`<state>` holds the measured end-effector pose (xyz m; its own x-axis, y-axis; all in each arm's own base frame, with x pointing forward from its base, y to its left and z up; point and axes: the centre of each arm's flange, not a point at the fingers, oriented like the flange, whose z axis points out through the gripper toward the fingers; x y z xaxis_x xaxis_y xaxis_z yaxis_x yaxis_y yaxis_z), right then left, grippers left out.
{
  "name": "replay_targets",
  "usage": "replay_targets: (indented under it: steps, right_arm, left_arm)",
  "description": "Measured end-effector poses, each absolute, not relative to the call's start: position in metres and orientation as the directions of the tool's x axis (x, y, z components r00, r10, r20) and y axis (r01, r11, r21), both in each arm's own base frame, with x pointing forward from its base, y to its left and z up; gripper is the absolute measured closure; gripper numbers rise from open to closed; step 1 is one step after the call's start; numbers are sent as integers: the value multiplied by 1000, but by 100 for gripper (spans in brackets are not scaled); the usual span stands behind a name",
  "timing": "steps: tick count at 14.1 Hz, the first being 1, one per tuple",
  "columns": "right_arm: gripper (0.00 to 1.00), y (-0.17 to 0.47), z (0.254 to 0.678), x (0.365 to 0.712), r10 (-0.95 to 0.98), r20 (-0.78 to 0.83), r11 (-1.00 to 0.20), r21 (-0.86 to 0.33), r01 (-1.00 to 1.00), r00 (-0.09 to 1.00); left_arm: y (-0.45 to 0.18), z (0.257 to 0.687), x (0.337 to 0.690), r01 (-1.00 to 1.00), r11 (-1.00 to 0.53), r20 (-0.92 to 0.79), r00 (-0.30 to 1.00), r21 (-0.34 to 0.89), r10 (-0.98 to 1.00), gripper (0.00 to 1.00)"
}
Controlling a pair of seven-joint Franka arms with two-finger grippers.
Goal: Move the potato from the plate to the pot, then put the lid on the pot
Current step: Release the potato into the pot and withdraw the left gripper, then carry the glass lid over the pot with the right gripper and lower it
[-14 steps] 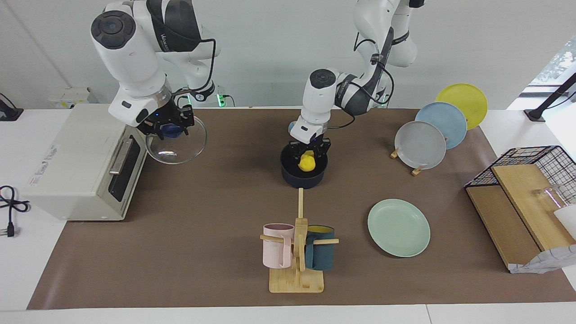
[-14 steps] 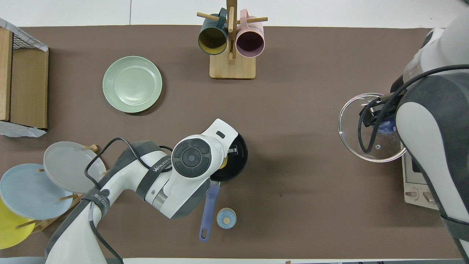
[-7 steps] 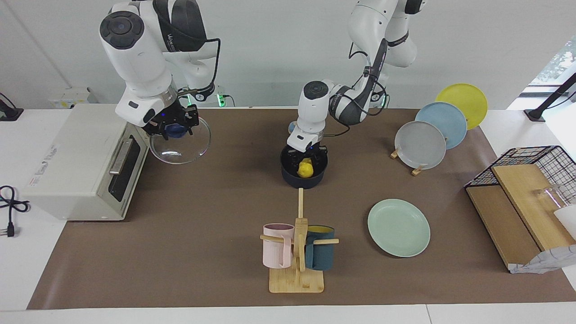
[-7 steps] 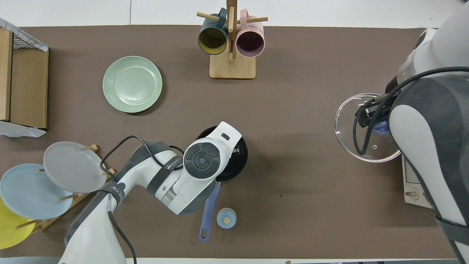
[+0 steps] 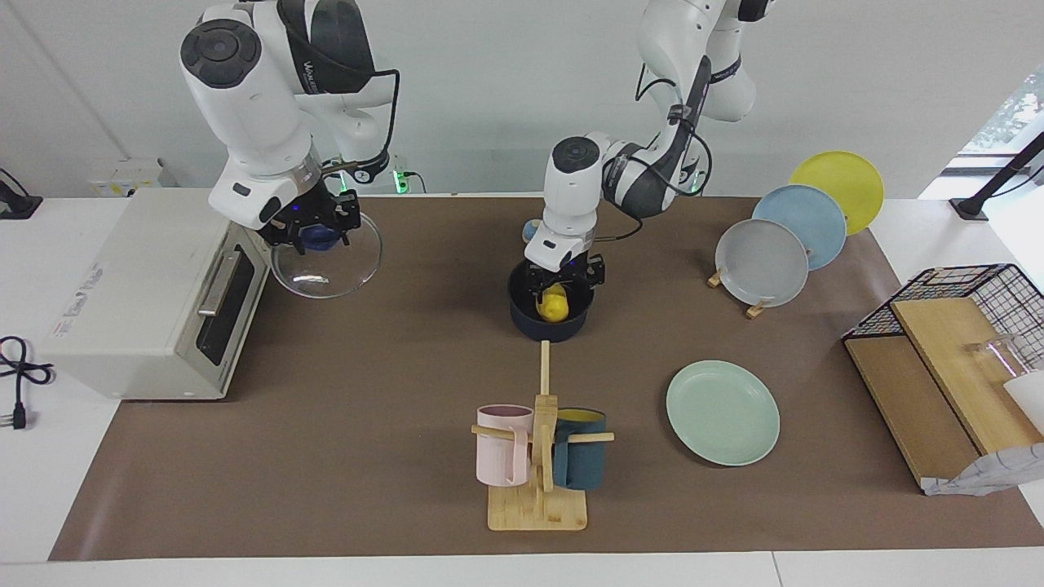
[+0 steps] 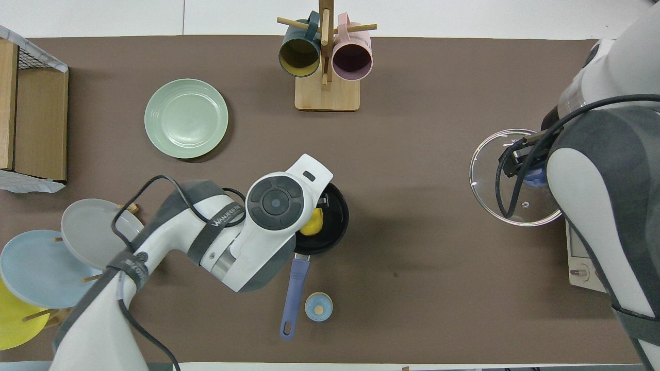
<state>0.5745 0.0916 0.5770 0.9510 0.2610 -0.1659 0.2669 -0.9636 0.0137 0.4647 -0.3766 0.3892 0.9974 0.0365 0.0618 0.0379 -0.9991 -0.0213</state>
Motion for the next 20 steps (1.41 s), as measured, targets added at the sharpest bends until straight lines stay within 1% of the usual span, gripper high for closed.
replay_targets:
  steps: [2,4,6,7,9,12,15,17,20]
  right_arm:
    - [35,116,569,577,255,-132,-965,21,260,958]
    - [35,175,559,567,237,-112,-970,34,242,965]
    - [35,232,554,553,212,-77,-976,27,215,974]
    - [35,257,548,549,193,-58,-981,8,194,980]
    - [35,302,524,545,159,-39,-987,-16,158,987]
    - [35,372,489,524,123,-32,-992,-19,123,992]
    - [35,423,466,503,111,-9,-993,-33,111,994]
    - [35,449,442,491,119,-10,-993,-27,119,993]
    - [35,454,418,494,118,-25,-993,-9,118,993]
  left_arm:
    - [-344,457,495,36,-999,33,999,-12,35,0]
    - [-288,528,525,22,-1000,33,999,-2,22,0]
    - [-216,576,544,-15,-1000,37,999,-5,-15,0]
    - [-177,589,551,-40,-999,35,999,-7,-40,0]
    - [-116,601,559,-75,-997,38,996,-7,-76,0]
    - [-71,603,564,-78,-997,35,996,-9,-79,0]
    - [-55,603,566,-58,-998,31,998,-10,-59,0]
    - [-53,606,563,-55,-998,30,998,-10,-56,0]
    - [-53,617,555,-56,-998,33,998,-11,-57,0]
